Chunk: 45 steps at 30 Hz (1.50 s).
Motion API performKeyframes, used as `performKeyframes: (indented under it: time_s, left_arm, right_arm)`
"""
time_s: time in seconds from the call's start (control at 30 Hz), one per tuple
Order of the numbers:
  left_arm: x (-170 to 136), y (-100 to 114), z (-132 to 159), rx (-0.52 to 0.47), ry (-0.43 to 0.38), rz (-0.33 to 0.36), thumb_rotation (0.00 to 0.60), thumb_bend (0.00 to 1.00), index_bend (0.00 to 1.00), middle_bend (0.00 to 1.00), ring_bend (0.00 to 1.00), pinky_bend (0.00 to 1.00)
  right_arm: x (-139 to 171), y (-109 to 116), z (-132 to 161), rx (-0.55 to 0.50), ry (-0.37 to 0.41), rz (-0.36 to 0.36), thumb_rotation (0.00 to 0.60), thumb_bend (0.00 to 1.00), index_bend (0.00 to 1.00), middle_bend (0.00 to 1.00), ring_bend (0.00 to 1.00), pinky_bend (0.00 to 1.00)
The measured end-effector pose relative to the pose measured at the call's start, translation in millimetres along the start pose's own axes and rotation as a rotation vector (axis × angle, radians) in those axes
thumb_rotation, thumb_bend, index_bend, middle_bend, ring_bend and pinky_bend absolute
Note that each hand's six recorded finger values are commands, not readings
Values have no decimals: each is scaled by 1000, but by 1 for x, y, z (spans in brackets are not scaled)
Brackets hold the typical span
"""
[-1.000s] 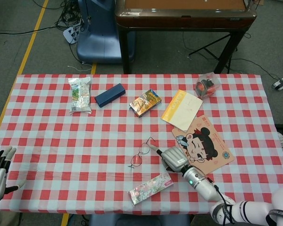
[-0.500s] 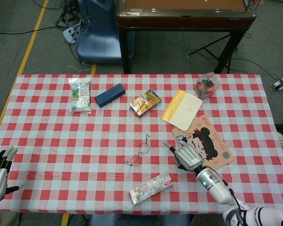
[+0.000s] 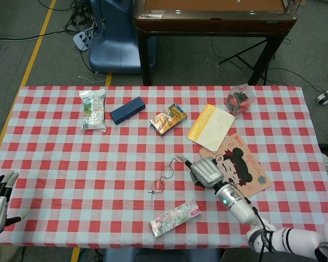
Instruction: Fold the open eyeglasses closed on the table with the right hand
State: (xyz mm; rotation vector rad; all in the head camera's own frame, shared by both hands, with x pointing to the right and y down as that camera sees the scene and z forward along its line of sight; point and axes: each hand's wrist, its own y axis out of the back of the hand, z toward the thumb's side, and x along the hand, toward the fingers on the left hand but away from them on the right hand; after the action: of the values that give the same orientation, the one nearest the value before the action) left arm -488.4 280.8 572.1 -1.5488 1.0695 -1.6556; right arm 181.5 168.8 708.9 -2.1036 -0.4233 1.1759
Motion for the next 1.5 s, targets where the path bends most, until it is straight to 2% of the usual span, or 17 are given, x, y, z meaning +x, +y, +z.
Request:
performKeyframes:
  time_s: [0.33, 0.5, 0.8, 1.0, 1.27, 1.5]
  left_arm:
    - [-2, 3, -3, -1, 6, 8, 600, 165, 0, 0, 0, 0]
    - [-3, 3, -4, -4, 9, 7, 600, 164, 0, 0, 0, 0]
    - [-4, 1, -6, -9, 11, 4, 600, 164, 0, 0, 0, 0]
    - [-4, 0, -8, -10, 14, 2, 600, 164, 0, 0, 0, 0]
    - [-4, 0, -8, -10, 15, 3, 600, 165, 0, 0, 0, 0]
    - [-5, 0, -9, -7, 18, 0, 600, 165, 0, 0, 0, 0]
  right_arm:
    - [-20, -9, 26, 6, 58, 50, 600, 722, 0, 999, 1000, 987]
    - [-24, -21, 38, -4, 80, 93, 600, 727, 0, 999, 1000, 987]
    - [-28, -42, 47, -91, 87, 205, 600, 779, 0, 1000, 1000, 1000]
    - [-30, -50, 47, -126, 78, 239, 600, 803, 0, 1000, 1000, 1000]
    - [-32, -54, 50, -132, 85, 258, 600, 809, 0, 1000, 1000, 1000]
    - [-31, -41, 49, -139, 87, 198, 600, 809, 0, 1000, 1000, 1000]
